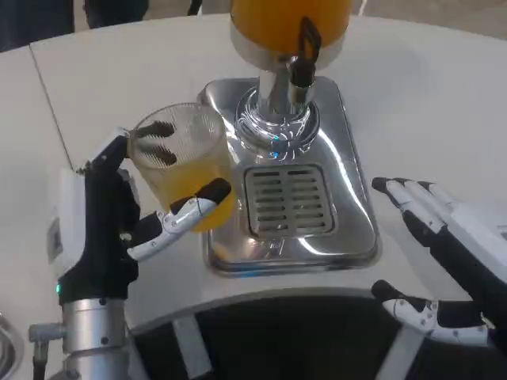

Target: Grasp the cup under the faucet to collect the drink, then remove the cup.

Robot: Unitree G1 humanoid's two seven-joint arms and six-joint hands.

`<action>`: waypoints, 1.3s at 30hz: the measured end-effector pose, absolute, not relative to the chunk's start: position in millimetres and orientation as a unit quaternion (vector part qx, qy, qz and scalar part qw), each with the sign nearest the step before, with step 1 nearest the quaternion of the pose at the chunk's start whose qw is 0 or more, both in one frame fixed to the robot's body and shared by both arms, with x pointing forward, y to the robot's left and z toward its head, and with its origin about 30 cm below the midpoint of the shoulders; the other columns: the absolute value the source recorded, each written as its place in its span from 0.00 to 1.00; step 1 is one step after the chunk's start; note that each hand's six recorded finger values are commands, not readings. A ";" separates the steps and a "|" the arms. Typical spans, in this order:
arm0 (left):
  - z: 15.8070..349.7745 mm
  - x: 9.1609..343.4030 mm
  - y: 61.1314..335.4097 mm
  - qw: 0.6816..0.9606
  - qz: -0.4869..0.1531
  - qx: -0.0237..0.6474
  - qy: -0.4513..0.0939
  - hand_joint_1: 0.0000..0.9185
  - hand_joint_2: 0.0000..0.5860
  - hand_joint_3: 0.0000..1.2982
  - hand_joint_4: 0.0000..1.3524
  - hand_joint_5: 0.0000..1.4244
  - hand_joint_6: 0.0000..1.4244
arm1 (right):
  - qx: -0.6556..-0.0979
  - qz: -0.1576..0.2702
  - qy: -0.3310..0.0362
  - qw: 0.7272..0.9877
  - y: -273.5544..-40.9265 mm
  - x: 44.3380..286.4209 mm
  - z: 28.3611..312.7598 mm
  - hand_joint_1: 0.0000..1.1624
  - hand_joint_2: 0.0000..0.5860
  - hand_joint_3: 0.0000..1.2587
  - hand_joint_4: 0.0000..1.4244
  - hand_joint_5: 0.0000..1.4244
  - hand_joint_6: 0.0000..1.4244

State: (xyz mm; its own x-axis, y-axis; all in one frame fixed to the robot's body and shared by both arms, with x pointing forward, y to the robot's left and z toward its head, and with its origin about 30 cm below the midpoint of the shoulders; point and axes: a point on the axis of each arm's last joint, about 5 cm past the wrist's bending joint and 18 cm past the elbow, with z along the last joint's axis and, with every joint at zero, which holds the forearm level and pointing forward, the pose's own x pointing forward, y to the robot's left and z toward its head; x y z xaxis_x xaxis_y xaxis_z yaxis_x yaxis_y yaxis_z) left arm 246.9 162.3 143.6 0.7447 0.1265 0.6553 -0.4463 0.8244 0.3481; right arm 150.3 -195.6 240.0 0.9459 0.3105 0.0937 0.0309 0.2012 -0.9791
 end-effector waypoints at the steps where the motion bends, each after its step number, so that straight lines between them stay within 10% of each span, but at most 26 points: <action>1: 143.7 243.9 162.3 0.900 0.155 0.250 -0.322 0.72 0.08 0.90 0.84 1.00 1.00 | -0.630 0.090 -0.140 0.759 -195.3 150.2 240.2 0.44 0.75 0.00 0.00 0.00 0.07; 39: 143.1 174.1 138.0 0.905 0.021 0.229 -0.357 0.72 0.08 0.90 0.84 1.00 1.00 | -0.652 0.054 -0.202 0.729 -185.6 124.8 229.2 0.36 0.80 0.00 0.00 0.00 0.02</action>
State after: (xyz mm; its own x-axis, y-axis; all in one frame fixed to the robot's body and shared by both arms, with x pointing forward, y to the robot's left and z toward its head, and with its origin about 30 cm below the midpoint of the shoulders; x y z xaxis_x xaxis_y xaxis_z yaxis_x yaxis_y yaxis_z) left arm 174.1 138.0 143.1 0.7442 -0.1252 0.6561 -0.2012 0.8946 0.3990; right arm 124.8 -185.6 229.2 0.9128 0.3415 0.2241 0.1843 0.1452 -0.9721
